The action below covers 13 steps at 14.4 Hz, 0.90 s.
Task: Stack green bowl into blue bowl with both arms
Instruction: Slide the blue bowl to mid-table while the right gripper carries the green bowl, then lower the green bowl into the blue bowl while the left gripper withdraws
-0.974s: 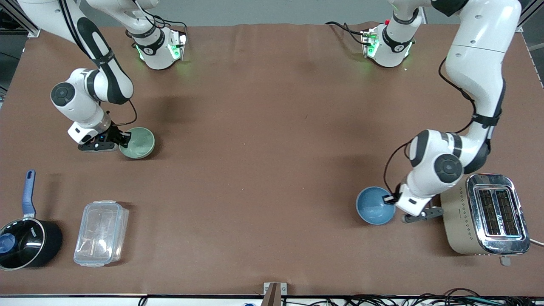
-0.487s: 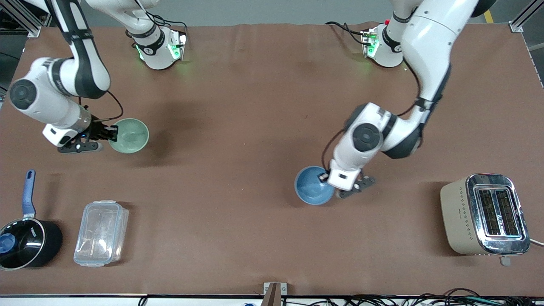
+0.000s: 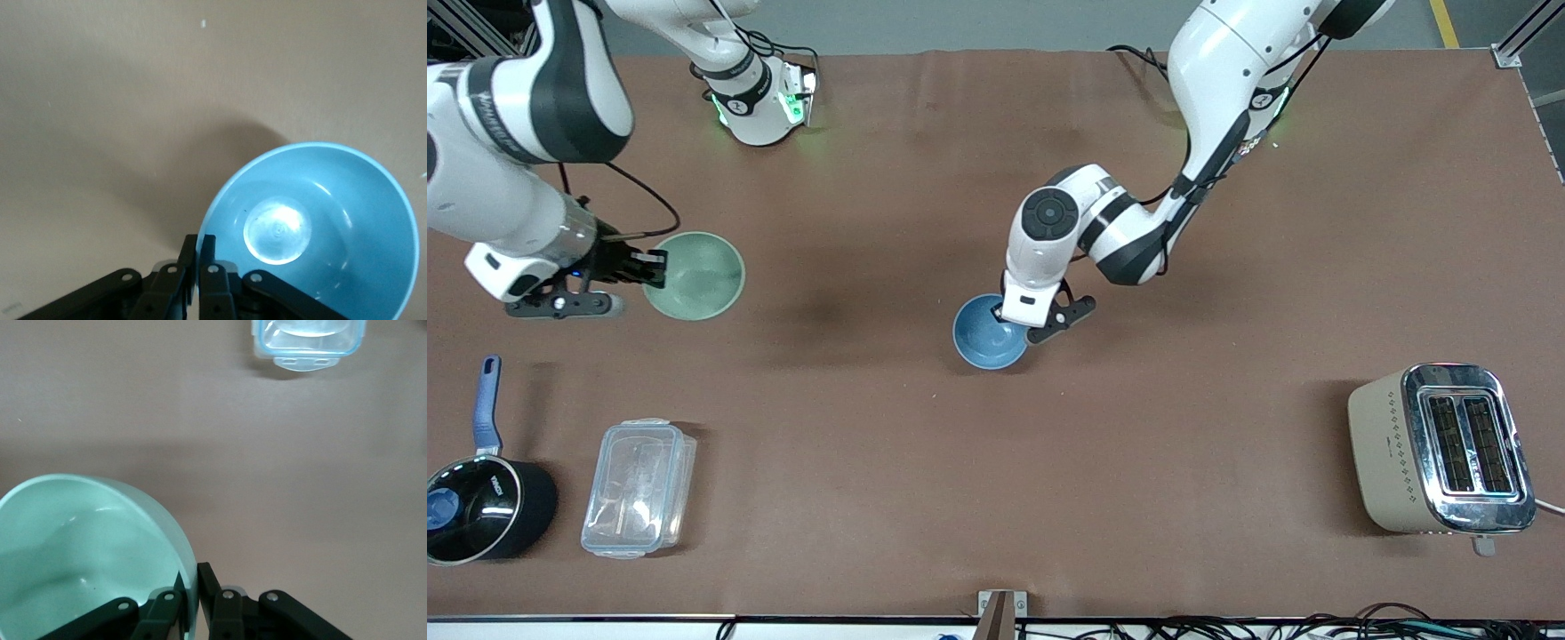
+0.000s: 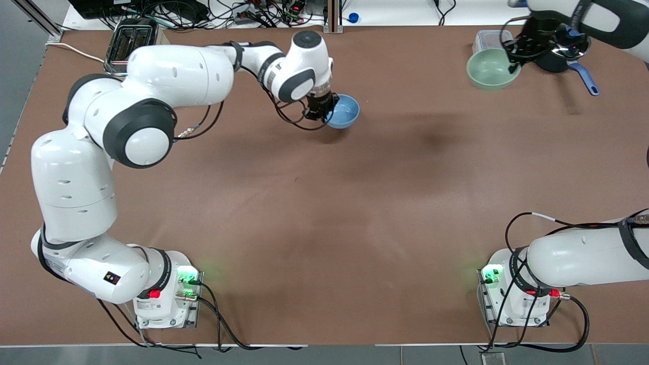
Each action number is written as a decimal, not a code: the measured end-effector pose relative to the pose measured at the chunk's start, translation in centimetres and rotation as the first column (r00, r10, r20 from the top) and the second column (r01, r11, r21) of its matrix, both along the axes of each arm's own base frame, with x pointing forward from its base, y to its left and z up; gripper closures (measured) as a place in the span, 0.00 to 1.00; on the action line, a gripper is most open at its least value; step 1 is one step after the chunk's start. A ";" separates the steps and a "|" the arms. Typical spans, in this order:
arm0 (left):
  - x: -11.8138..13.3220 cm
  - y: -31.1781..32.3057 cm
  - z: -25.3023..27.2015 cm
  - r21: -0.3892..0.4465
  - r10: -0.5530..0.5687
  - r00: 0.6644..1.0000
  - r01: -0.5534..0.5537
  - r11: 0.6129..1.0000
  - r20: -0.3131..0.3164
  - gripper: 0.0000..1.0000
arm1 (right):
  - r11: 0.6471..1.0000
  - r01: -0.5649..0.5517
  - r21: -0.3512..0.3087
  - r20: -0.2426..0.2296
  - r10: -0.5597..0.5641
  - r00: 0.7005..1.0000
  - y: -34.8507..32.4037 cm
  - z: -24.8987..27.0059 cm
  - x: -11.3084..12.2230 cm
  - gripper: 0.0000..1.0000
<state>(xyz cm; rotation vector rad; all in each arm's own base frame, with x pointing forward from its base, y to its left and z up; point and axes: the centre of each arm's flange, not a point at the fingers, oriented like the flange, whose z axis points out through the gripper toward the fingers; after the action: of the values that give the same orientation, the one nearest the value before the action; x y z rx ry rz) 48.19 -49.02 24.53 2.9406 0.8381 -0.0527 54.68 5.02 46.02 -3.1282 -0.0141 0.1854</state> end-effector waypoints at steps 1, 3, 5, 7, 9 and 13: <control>-0.4 -0.4 -0.4 0.003 0.005 1.000 -0.005 1.000 -0.006 0.95 | 1.000 0.015 0.009 0.002 -0.015 1.000 1.7 -0.8 0.3 0.91; -0.8 -0.6 -1.0 0.007 0.005 1.000 -0.005 1.000 -0.013 0.93 | 0.999 0.034 0.020 -0.008 -0.034 0.999 4.7 -3.2 0.9 0.91; -0.7 -0.5 -1.2 0.007 0.007 1.000 -0.007 1.000 -0.014 0.75 | 0.998 0.057 0.035 -0.029 -0.056 0.998 7.5 -5.3 1.1 0.91; 0.4 -0.2 -0.5 -0.006 0.022 1.000 -0.022 1.000 0.004 0.54 | 0.996 0.082 0.041 -0.032 -0.081 0.996 10.1 -6.5 1.0 0.91; 3.3 0.8 2.1 -0.023 0.052 0.997 -0.050 0.998 0.063 0.36 | 0.991 0.120 0.051 -0.022 -0.119 0.993 12.8 -7.4 0.8 0.91; 11.4 9.9 12.4 0.032 0.043 0.982 -0.049 0.998 0.182 0.00 | 0.975 0.204 0.090 -0.002 -0.204 0.979 21.8 -10.4 -0.2 0.91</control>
<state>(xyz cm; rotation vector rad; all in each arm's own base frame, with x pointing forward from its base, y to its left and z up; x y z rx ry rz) 59.57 -39.11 36.98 2.9012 0.8875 0.2319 54.45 26.83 35.65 -3.0139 0.2895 0.1658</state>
